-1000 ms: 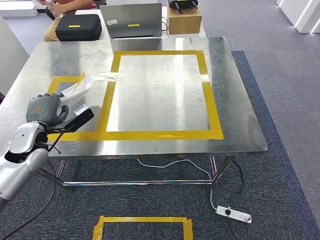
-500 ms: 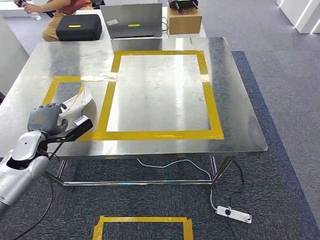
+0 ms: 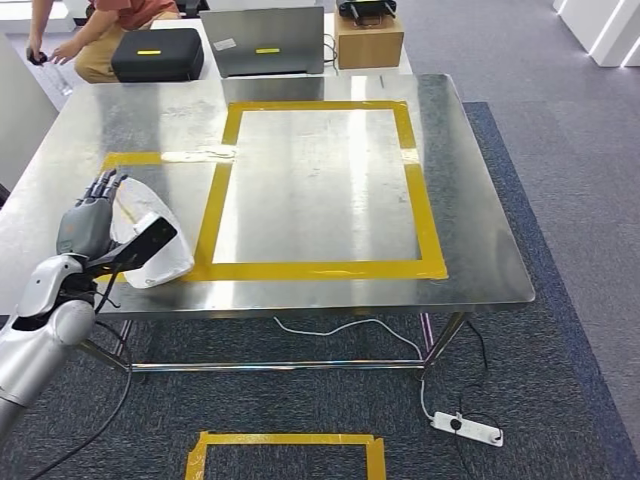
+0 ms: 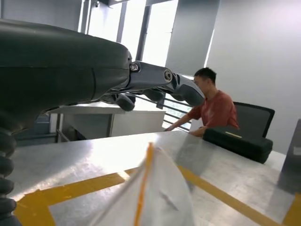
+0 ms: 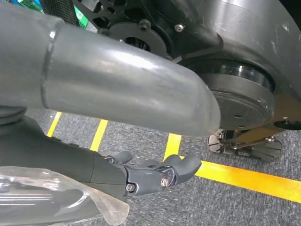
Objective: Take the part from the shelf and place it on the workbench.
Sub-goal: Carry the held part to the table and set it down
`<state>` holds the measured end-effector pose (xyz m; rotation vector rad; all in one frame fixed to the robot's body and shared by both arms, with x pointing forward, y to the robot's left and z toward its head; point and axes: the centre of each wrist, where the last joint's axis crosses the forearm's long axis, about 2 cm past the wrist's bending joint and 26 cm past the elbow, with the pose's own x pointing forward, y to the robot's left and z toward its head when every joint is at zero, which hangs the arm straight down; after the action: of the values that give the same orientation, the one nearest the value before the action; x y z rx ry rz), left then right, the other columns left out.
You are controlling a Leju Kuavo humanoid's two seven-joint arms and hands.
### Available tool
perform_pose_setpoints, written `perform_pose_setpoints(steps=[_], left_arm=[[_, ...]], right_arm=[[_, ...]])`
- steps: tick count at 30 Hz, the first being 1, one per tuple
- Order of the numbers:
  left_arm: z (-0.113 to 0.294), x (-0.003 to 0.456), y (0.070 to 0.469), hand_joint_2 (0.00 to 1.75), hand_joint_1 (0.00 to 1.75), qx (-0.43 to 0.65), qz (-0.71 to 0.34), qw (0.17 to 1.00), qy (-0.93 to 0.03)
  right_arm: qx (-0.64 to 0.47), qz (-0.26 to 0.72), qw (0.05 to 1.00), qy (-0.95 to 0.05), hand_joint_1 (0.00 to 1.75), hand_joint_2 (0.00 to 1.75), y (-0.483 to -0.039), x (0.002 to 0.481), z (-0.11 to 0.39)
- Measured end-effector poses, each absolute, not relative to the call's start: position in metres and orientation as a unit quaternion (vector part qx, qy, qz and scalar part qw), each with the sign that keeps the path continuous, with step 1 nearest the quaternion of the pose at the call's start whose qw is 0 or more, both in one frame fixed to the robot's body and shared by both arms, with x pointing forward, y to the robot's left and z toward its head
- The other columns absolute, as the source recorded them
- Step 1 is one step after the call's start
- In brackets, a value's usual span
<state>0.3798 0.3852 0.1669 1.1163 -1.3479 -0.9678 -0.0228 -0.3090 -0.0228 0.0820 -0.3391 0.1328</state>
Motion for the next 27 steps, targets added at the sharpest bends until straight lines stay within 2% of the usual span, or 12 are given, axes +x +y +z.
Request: perform_pose_setpoints(steps=[11,27], left_arm=[[0.182,0.382,0.376,0.00,0.00,0.449,-0.375,0.526,-0.617],[0.185,0.379,0.371,0.00,0.00,0.435,-0.371,0.521,-0.634]], right_arm=[[0.038,0.067,0.983,-0.168,0.00,0.00,-0.310,-0.023,-0.023],[0.036,0.073,0.983,-0.164,0.00,0.00,-0.311,-0.023,-0.024]])
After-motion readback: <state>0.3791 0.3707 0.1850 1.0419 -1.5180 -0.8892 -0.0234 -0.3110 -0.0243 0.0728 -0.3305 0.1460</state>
